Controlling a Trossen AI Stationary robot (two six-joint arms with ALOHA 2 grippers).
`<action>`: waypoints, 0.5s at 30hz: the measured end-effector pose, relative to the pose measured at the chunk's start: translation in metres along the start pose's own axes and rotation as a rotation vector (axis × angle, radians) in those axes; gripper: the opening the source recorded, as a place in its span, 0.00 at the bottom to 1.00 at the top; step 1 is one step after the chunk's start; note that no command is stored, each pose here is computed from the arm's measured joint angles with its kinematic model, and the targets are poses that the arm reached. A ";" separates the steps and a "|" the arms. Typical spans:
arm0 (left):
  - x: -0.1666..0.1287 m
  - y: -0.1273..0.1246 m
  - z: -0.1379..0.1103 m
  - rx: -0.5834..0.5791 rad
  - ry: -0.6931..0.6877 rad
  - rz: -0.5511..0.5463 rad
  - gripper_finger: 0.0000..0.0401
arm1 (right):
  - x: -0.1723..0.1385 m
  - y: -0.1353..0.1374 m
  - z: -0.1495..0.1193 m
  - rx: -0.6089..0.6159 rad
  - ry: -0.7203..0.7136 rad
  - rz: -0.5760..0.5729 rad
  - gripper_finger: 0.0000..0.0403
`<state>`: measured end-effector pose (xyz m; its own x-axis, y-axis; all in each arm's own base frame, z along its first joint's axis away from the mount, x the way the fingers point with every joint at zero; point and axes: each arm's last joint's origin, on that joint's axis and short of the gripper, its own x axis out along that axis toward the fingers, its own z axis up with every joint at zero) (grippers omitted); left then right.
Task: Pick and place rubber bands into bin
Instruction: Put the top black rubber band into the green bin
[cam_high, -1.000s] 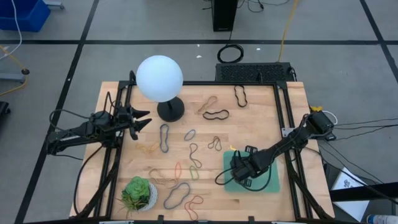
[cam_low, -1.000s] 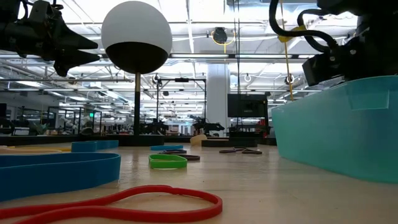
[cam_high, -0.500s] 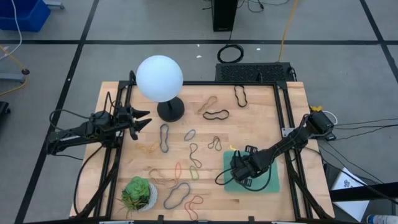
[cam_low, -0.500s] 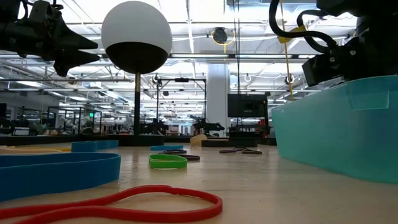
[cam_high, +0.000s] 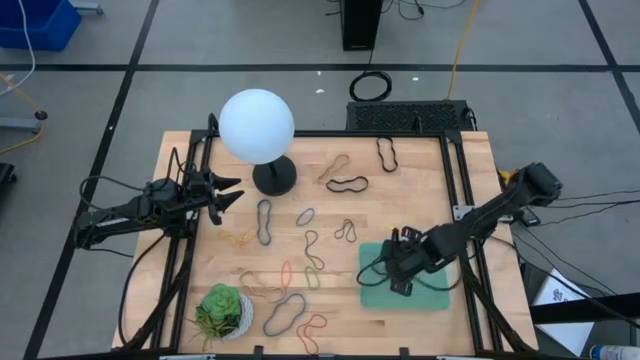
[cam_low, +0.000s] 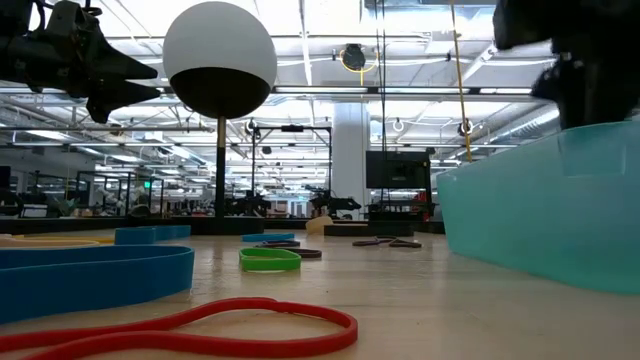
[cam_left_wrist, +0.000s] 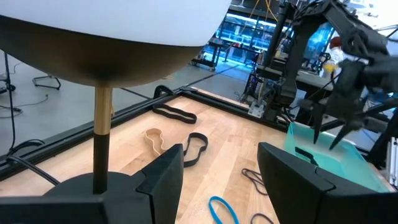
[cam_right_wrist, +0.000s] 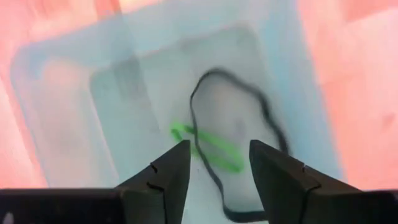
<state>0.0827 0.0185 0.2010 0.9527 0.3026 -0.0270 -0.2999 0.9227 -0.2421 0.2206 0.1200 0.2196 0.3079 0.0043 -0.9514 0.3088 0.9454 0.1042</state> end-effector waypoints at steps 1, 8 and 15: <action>0.000 0.000 0.000 -0.001 0.000 0.000 0.53 | -0.007 -0.002 0.001 0.005 -0.041 0.000 0.40; 0.000 0.000 0.000 -0.002 0.000 0.000 0.53 | -0.057 -0.021 0.004 0.001 -0.400 -0.029 0.40; 0.000 0.000 0.000 -0.002 0.001 0.000 0.53 | -0.092 -0.026 0.013 -0.073 -0.728 -0.044 0.39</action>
<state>0.0827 0.0185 0.2010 0.9528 0.3024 -0.0275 -0.2998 0.9223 -0.2438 0.1957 0.0903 0.3085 0.8244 -0.2277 -0.5181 0.2816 0.9592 0.0265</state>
